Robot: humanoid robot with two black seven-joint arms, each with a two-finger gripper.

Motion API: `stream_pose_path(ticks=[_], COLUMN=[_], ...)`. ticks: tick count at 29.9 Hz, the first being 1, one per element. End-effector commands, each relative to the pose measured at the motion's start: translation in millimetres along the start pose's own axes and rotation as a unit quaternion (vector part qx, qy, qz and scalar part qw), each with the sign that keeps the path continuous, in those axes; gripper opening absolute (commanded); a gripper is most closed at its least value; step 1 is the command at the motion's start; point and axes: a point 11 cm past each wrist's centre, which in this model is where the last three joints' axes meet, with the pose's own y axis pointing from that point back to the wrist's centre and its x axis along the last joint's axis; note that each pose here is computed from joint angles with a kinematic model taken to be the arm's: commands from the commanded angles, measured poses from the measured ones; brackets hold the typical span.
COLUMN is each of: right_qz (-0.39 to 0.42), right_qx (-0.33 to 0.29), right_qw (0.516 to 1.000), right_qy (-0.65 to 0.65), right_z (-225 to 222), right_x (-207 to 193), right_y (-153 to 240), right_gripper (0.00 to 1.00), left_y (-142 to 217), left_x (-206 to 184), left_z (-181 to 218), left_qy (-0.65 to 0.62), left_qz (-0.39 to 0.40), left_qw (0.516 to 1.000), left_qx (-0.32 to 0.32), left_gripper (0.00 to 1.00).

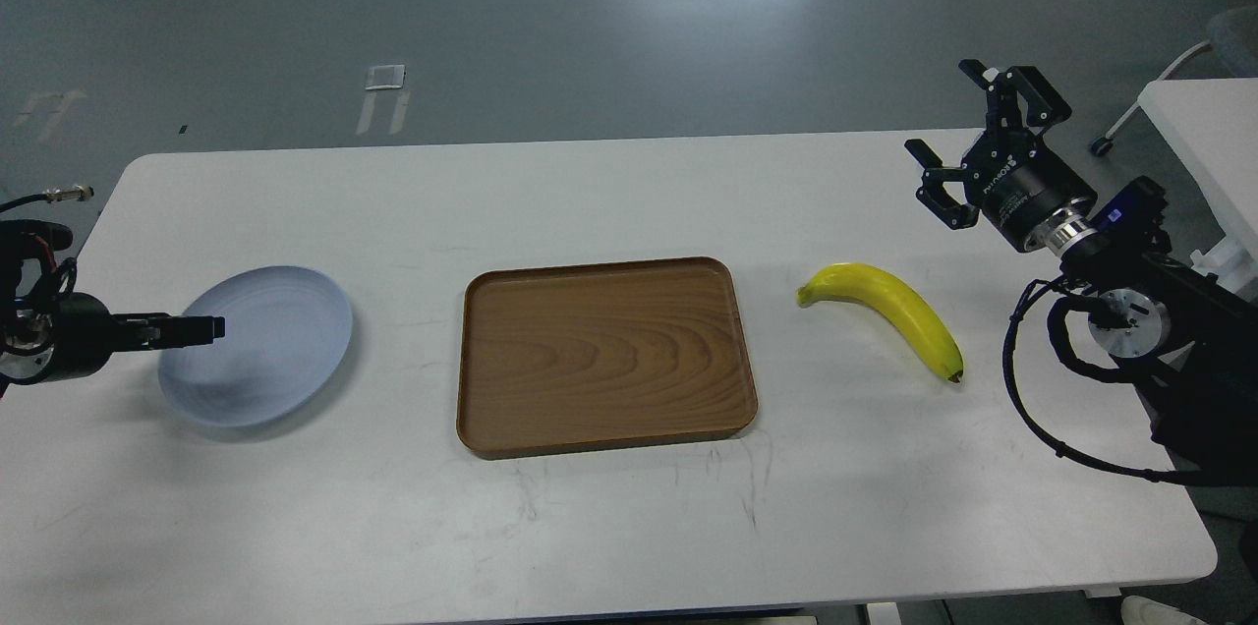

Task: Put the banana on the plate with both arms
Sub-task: 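Close the left gripper on the plate rim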

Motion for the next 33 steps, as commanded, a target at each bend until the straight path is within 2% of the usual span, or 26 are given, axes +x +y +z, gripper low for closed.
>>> stream_pose_path(ticks=[1, 5, 10, 13, 14, 18, 19, 20, 24, 33], right_qz=[0.000, 0.000, -0.001, -0.001, -0.001, -0.001, -0.001, -0.001, -0.001, -0.001], right_qx=[0.000, 0.000, 0.000, 0.000, 0.000, 0.000, -0.001, 0.000, 0.000, 0.000], right_qw=[1.000, 1.000, 1.000, 1.000, 1.000, 1.000, 1.000, 1.000, 1.000, 1.000], right_qy=[0.000, 0.000, 0.000, 0.000, 0.000, -0.001, -0.001, 0.000, 0.000, 0.000], right_z=[0, 0, 0, 0, 0, 0, 1, 0, 0, 0], right_x=[0, 0, 0, 0, 0, -1, -1, 0, 0, 0], right_y=[0, 0, 0, 0, 0, 0, 0, 0, 0, 0], right_gripper=[1.00, 1.00, 1.00, 1.00, 1.00, 1.00, 1.00, 1.00, 1.00, 1.00], left_y=[-1, -6, -6, -7, -7, -7, -8, -7, -7, -6], left_x=[-5, -17, -21, -26, -25, -26, -26, -27, -26, -21], left_z=[-7, -11, -16, -16, -16, -16, -16, -17, -17, -16], left_qy=[-0.001, 0.011, 0.017, 0.019, 0.020, 0.022, 0.022, 0.022, 0.024, 0.025], left_qz=[0.000, -0.002, -0.003, -0.006, -0.005, -0.005, -0.006, -0.006, -0.005, 0.003], left_qw=[1.000, 1.000, 1.000, 1.000, 1.000, 1.000, 1.000, 1.000, 0.999, 1.000], left_qx=[0.012, 0.015, 0.020, 0.020, 0.020, 0.019, 0.019, 0.020, 0.019, 0.018], left_gripper=[0.90, 0.83, 0.80, 0.70, 0.64, 0.56, 0.47, 0.32, 0.00, 0.00])
